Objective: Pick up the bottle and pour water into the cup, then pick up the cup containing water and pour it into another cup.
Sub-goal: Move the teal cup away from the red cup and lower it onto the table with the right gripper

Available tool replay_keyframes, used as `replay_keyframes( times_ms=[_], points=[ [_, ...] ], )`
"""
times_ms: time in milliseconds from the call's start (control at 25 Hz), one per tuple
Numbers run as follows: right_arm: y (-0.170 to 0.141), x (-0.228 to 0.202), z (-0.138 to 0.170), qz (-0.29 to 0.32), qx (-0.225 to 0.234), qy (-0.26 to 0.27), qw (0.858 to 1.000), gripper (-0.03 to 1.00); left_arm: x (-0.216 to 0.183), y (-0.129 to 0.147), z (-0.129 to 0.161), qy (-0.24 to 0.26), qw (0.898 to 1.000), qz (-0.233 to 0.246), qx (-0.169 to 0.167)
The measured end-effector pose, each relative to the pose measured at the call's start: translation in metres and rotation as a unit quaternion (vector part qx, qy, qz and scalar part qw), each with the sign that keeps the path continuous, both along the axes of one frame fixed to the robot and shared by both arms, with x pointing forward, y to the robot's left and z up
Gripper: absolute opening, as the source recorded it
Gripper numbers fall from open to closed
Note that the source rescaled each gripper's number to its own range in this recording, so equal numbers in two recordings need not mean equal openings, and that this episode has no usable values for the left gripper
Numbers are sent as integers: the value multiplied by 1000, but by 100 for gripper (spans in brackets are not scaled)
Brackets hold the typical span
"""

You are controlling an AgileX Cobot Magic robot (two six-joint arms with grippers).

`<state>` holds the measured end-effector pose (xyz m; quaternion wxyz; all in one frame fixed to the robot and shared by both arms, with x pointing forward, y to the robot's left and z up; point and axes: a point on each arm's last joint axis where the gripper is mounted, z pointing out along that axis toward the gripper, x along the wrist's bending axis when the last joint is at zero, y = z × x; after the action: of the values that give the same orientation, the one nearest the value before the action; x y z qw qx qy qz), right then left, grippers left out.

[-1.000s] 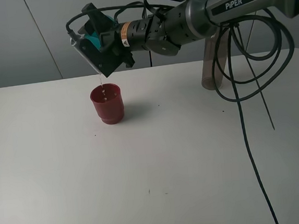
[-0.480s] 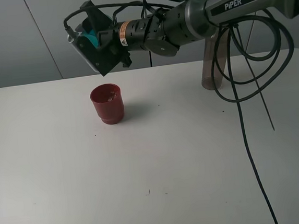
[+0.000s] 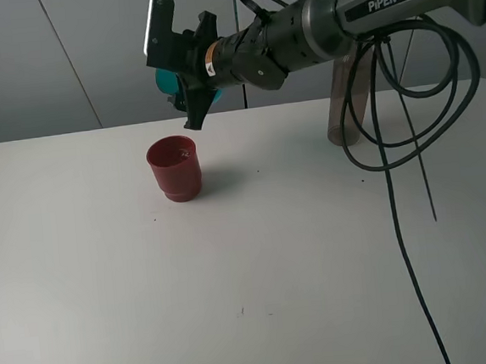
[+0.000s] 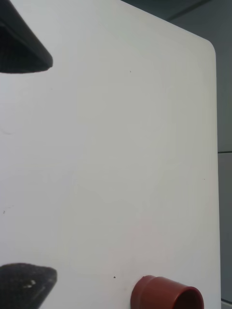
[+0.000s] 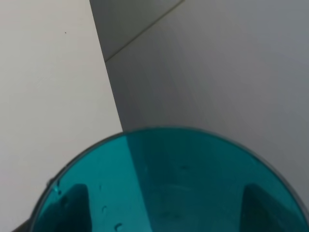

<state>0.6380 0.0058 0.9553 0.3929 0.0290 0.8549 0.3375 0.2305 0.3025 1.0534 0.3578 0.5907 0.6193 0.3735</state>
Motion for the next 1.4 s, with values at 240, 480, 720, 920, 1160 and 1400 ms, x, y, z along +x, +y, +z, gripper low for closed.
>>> replay_keyframes(
  times_ms=[240, 480, 720, 920, 1160, 1400],
  points=[
    [-8, -6, 40, -80, 112, 65, 988, 4, 0, 0, 0, 0, 1000, 0, 0],
    [-28, -32, 38, -120, 132, 127, 976, 4, 0, 0, 0, 0, 1000, 0, -1],
    [-64, -72, 26, -152, 139, 181, 962, 4, 0, 0, 0, 0, 1000, 0, -1],
    [-101, -101, 17, -179, 176, 200, 947, 4, 0, 0, 0, 0, 1000, 0, -1],
    [-150, -123, -17, -233, 190, 227, 926, 4, 0, 0, 0, 0, 1000, 0, -1],
    [-185, -140, -39, -248, 270, 192, 910, 4, 0, 0, 0, 0, 1000, 0, -1]
  ],
)
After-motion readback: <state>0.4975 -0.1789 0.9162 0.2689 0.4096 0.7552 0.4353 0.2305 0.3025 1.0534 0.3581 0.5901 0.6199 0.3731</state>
